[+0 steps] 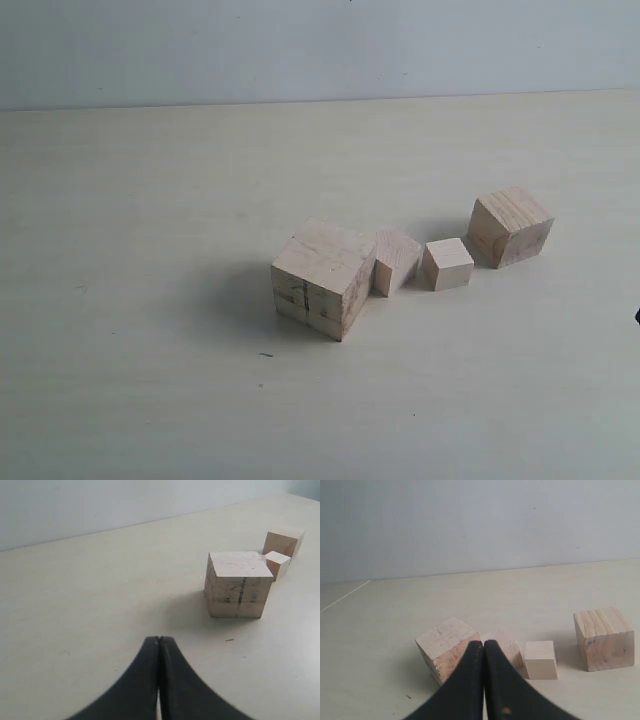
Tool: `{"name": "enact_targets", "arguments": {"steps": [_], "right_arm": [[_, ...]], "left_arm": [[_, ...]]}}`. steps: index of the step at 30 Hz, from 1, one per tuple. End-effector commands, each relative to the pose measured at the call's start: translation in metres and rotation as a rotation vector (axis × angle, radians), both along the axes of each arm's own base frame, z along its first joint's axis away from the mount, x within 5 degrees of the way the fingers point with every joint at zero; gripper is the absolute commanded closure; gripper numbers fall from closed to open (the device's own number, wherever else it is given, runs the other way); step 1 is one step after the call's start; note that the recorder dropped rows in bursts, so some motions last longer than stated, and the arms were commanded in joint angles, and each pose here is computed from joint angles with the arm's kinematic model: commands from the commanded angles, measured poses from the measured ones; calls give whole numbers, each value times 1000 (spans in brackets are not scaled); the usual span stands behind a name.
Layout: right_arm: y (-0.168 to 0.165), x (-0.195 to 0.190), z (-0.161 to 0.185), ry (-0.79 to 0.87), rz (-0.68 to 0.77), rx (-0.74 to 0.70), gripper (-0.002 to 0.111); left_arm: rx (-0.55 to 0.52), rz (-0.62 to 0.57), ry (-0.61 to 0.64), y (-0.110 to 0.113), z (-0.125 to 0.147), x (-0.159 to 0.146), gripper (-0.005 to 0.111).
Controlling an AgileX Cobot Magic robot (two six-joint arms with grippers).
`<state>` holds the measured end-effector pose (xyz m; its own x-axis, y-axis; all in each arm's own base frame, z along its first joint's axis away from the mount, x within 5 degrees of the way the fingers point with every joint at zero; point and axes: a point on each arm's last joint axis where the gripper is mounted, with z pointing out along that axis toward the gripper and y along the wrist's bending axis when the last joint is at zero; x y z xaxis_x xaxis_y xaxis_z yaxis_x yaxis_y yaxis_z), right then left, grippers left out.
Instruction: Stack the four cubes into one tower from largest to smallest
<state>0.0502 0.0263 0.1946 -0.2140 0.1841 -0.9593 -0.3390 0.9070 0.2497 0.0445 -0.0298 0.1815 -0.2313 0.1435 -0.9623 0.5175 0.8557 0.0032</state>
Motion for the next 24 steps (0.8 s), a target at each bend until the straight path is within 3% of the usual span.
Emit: {"name": "enact_targets", "arguments": {"steps": [1,12,19,24], "right_arm": [[-1,0,-1,-11,-10,-12,108],[-2,1,2,-31,-29,18,108],[-7,3,15,77,-109,719,108],[-11,4,18,97,-149,912,108]], "left_arm": [[-2,7,-10,0,0,0,107],[-2,7,-10,0,0,0,107],[-2,7,-10,0,0,0,107],[-2,7,-10,0,0,0,107]]}}
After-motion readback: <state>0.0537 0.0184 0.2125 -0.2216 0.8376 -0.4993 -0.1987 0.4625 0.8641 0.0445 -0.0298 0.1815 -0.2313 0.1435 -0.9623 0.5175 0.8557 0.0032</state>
